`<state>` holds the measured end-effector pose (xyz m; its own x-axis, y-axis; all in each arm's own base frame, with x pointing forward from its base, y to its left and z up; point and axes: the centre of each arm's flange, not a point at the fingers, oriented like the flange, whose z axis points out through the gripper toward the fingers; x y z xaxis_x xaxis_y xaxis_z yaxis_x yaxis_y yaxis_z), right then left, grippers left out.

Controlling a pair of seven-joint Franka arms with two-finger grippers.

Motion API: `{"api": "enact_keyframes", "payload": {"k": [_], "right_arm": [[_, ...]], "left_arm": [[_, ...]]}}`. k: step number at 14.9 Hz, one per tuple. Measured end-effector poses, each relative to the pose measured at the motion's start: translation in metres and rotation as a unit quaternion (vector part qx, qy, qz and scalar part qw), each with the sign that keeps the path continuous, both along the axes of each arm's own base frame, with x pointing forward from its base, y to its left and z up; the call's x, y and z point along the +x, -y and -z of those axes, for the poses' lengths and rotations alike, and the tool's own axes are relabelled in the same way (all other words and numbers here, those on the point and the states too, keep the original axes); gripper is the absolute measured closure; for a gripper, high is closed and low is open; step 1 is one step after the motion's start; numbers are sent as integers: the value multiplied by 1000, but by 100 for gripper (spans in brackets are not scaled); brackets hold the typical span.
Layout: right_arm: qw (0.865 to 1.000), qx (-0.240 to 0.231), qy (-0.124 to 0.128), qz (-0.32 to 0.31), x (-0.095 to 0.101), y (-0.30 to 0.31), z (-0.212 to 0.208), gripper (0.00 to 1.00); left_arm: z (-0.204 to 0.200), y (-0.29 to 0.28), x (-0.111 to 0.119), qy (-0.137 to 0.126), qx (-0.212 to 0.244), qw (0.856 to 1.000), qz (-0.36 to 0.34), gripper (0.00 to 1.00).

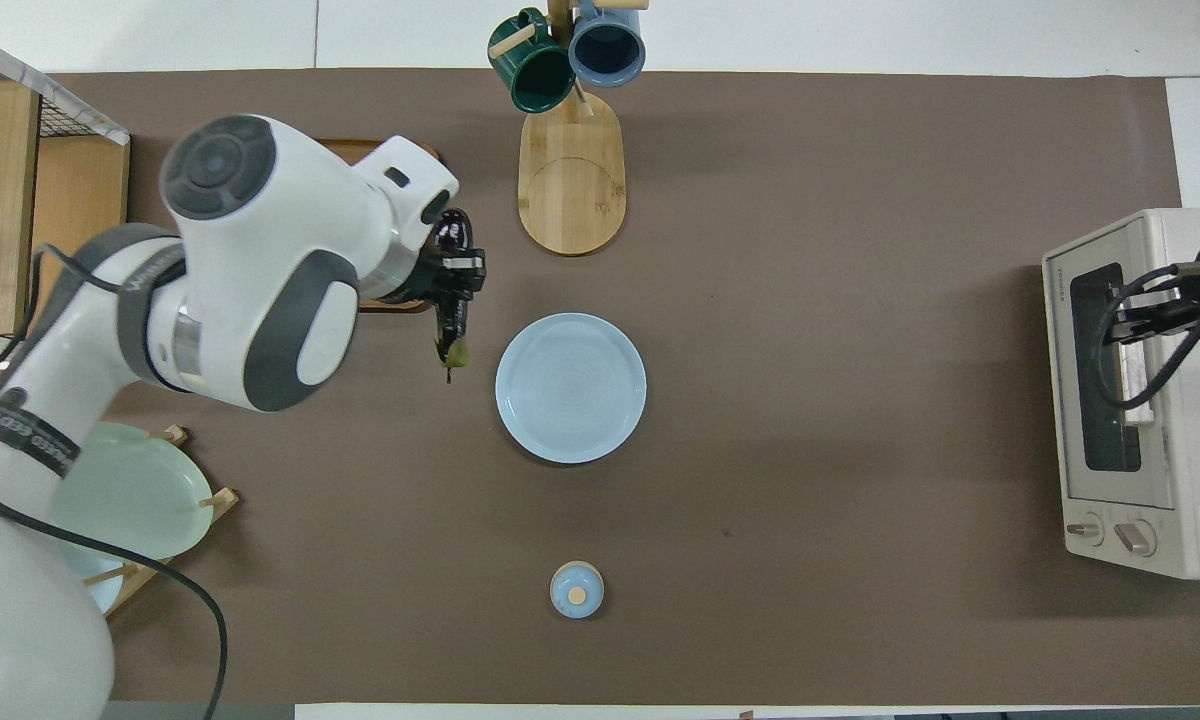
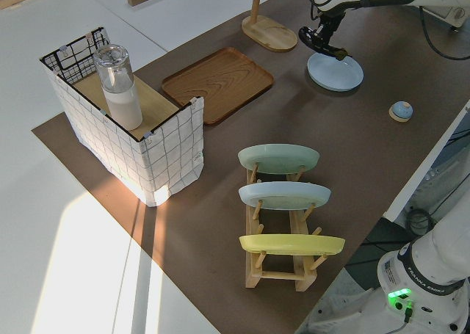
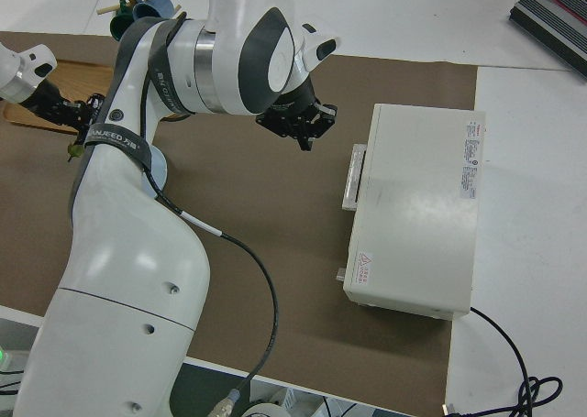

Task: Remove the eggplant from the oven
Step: 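Carry the eggplant with the left gripper to the wooden tray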

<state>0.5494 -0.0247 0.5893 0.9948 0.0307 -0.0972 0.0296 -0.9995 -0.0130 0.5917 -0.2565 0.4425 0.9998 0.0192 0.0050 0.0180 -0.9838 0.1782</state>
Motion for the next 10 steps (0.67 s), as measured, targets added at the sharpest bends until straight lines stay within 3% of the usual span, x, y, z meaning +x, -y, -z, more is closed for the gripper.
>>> {"api": "enact_keyframes", "payload": {"k": [7, 8, 10], "right_arm": [[1000, 7, -3, -23, -4, -27, -8, 8], [1000, 6, -2, -29, -4, -33, -9, 1], [999, -1, 2, -39, -7, -43, -14, 0]], "left_arm": [[31, -158, 59, 3, 11, 1000, -2, 66], [40, -170, 67, 2, 16, 1000, -2, 66], [64, -179, 87, -2, 21, 1000, -3, 66]]}}
